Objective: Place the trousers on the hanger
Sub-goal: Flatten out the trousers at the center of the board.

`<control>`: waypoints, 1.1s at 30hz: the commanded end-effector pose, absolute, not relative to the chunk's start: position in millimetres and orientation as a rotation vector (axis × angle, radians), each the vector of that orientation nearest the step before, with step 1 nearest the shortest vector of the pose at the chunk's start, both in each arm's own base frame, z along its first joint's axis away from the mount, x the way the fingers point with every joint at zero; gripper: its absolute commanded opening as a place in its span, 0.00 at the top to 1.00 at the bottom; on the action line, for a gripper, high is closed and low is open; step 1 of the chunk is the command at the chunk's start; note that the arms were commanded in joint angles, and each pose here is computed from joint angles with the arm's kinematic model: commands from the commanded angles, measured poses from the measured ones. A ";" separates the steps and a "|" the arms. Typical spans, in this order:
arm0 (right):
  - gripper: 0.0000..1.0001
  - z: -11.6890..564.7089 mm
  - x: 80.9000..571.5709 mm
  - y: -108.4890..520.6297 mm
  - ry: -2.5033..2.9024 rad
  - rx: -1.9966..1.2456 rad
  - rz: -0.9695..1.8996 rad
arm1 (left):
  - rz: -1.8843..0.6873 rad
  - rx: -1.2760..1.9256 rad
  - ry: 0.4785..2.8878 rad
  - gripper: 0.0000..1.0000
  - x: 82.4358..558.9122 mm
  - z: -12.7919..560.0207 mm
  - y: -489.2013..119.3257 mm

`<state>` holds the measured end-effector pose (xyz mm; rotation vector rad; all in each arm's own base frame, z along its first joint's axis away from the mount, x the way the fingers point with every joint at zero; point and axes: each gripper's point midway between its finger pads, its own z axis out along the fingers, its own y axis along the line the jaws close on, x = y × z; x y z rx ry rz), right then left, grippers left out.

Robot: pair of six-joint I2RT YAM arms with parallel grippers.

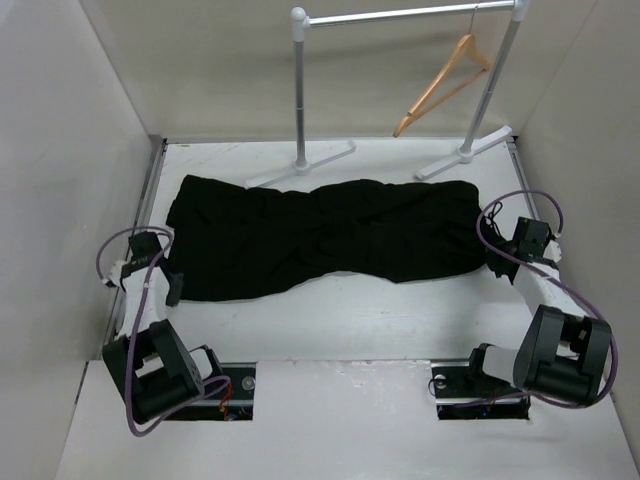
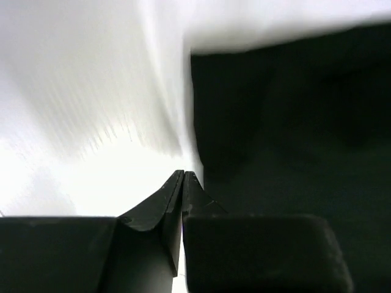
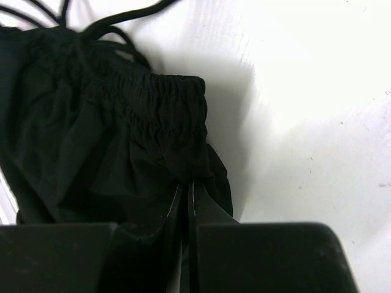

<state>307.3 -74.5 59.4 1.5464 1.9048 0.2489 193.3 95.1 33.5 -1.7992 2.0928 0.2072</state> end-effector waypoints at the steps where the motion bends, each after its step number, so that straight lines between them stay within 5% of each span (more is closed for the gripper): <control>1: 0.96 82.4 302.4 -80.2 1.884 1.496 0.224 | 0.246 -1.766 1.911 1.00 215.3 92.6 125.4; 10: 0.96 106.7 263.3 -69.3 1.915 1.412 0.187 | 0.422 -1.666 1.888 0.98 217.8 142.9 152.4; 20: 0.95 83.8 248.5 -43.3 2.012 1.303 0.206 | 0.089 -1.324 2.166 0.45 321.3 105.9 78.7; 33: 0.91 69.4 239.9 25.2 2.172 1.070 0.361 | 0.164 -1.206 2.262 0.44 381.5 77.7 72.0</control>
